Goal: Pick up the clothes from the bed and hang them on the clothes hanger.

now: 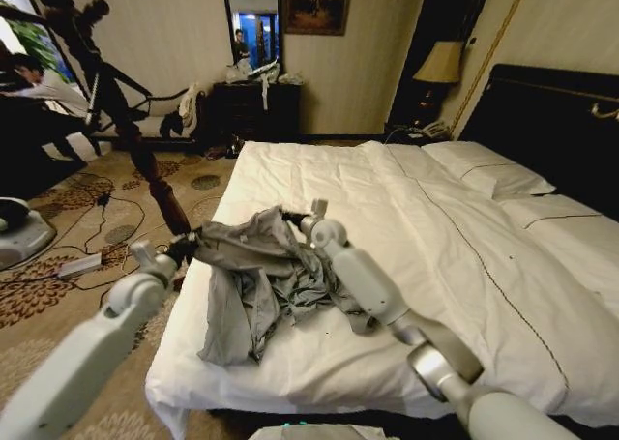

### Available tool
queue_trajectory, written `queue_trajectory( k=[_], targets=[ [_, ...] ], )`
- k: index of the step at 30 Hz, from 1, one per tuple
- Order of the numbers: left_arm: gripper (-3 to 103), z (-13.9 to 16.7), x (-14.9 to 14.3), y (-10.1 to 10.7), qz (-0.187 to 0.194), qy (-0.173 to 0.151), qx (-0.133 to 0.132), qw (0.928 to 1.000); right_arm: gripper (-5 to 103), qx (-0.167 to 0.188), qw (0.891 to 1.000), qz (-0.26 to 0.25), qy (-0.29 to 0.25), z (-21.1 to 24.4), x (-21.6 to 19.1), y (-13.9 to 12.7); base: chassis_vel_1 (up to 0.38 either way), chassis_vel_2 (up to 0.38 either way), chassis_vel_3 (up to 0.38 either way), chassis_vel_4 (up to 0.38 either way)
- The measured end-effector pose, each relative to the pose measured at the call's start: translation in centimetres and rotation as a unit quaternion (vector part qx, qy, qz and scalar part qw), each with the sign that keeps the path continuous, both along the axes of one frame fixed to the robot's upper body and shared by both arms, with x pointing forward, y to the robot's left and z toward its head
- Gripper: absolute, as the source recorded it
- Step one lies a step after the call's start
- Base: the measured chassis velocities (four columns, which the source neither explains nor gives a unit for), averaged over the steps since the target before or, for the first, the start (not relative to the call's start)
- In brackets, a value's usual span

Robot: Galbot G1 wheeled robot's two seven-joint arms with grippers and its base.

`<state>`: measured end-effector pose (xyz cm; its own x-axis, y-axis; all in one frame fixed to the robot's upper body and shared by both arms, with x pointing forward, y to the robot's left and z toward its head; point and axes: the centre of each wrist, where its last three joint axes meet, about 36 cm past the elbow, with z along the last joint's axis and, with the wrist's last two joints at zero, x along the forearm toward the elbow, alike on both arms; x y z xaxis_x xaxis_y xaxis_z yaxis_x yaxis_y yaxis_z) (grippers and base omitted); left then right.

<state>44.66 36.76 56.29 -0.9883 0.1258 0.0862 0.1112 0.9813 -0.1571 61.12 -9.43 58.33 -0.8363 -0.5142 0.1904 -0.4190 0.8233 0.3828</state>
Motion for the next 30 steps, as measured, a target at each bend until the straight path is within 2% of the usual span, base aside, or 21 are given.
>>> queue_trajectory(
  k=[1,2,6,7,8,10,11,12,13,15,16,17,18,19,22,24,26,27,28,30],
  targets=[
    [0,2.1,0.3,0.0,-0.004,-0.016,0.006,0.9999,0,0.008,1.000,-0.003,-0.015,2.5,-0.2,-0.3,0.000,0.000,0.000,0.000],
    [0,2.1,0.3,0.0,-0.004,-0.016,0.006,0.9999,0,0.008,1.000,-0.003,-0.015,2.5,-0.2,-0.3,0.000,0.000,0.000,0.000],
    [0,8.0,1.4,0.0,-0.018,-0.056,0.012,0.9982,0,0.020,0.999,-0.011,-0.049,7.7,-0.9,-1.4,0.000,0.000,0.000,0.000],
    [0,10.5,1.8,0.0,-0.026,-0.073,0.017,0.9968,0,0.029,0.998,-0.014,-0.060,10.1,-1.3,-2.0,0.000,0.000,0.000,0.000],
    [0,10.5,1.8,0.0,-0.026,-0.073,0.017,0.9968,0,0.029,0.998,-0.014,-0.060,10.1,-1.3,-2.0,0.000,0.000,0.000,0.000],
    [0,12.5,2.3,0.1,-0.031,-0.086,0.022,0.9956,0,0.033,0.997,-0.024,-0.070,12.0,-1.5,-3.2,0.000,0.000,0.000,0.000],
    [0,13.7,2.7,0.1,-0.033,-0.091,0.024,0.9950,0,0.034,0.996,-0.031,-0.075,12.9,-1.4,-3.9,0.000,0.000,0.000,0.000],
    [0,15.9,3.4,0.0,-0.038,-0.105,0.024,0.9935,0,0.034,0.995,-0.049,-0.084,14.4,-1.4,-6.0,0.000,0.000,0.000,0.000],
    [0,15.9,3.4,0.0,-0.038,-0.105,0.024,0.9935,0,0.034,0.995,-0.049,-0.084,14.4,-1.4,-6.0,0.000,0.000,0.000,0.000],
    [0,18.2,4.3,-0.4,-0.043,-0.119,0.028,0.9915,0,0.030,0.992,-0.076,-0.096,16.1,-1.6,-9.3,0.000,0.000,0.000,0.000],
    [0,18.5,4.5,-0.5,-0.044,-0.121,0.028,0.9913,0,0.029,0.991,-0.081,-0.098,16.4,-1.7,-10.0,0.000,0.000,0.000,0.000],
    [0,20.7,5.5,-1.4,-0.057,-0.133,0.026,0.9892,0,0.029,0.988,-0.097,-0.113,18.1,-2.5,-12.7,0.000,0.000,0.000,0.000],
    [0,20.7,5.5,-1.4,-0.057,-0.133,0.026,0.9892,0,0.029,0.988,-0.097,-0.113,18.1,-2.5,-12.7,0.000,0.000,0.000,0.000],
    [0,21.8,6.0,-2.2,-0.066,-0.138,0.024,0.9879,0,0.030,0.987,-0.105,-0.121,19.1,-2.9,-14.1,0.000,0.000,0.000,0.000],
    [0,26.2,7.6,-5.7,-0.098,-0.155,0.024,0.9827,0,0.045,0.980,-0.123,-0.150,23.2,-4.7,-18.1,0.000,0.000,0.000,0.000],
    [0,27.0,7.9,-6.4,-0.104,-0.157,0.025,0.9817,0,0.050,0.979,-0.125,-0.156,24.3,-5.1,-18.9,0.000,0.000,0.000,0.000],
    [0,30.5,8.1,-8.2,-0.119,-0.173,0.024,0.9775,0,0.077,0.974,-0.122,-0.174,28.2,-6.9,-21.3,0.000,0.000,0.000,0.000],
    [0,30.5,8.1,-8.2,-0.119,-0.173,0.024,0.9775,0,0.077,0.974,-0.122,-0.174,28.2,-6.9,-21.3,0.000,0.000,0.000,0.000],
    [0,32.2,7.4,-8.8,-0.128,-0.180,0.021,0.9752,0,0.090,0.973,-0.114,-0.181,30.1,-8.3,-22.2,0.000,0.000,0.000,0.000],
    [0,32.9,5.7,-9.4,-0.142,-0.187,0.023,0.9716,0,0.101,0.972,-0.095,-0.190,31.7,-10.9,-22.4,0.000,0.000,0.000,0.000]
  ],
)
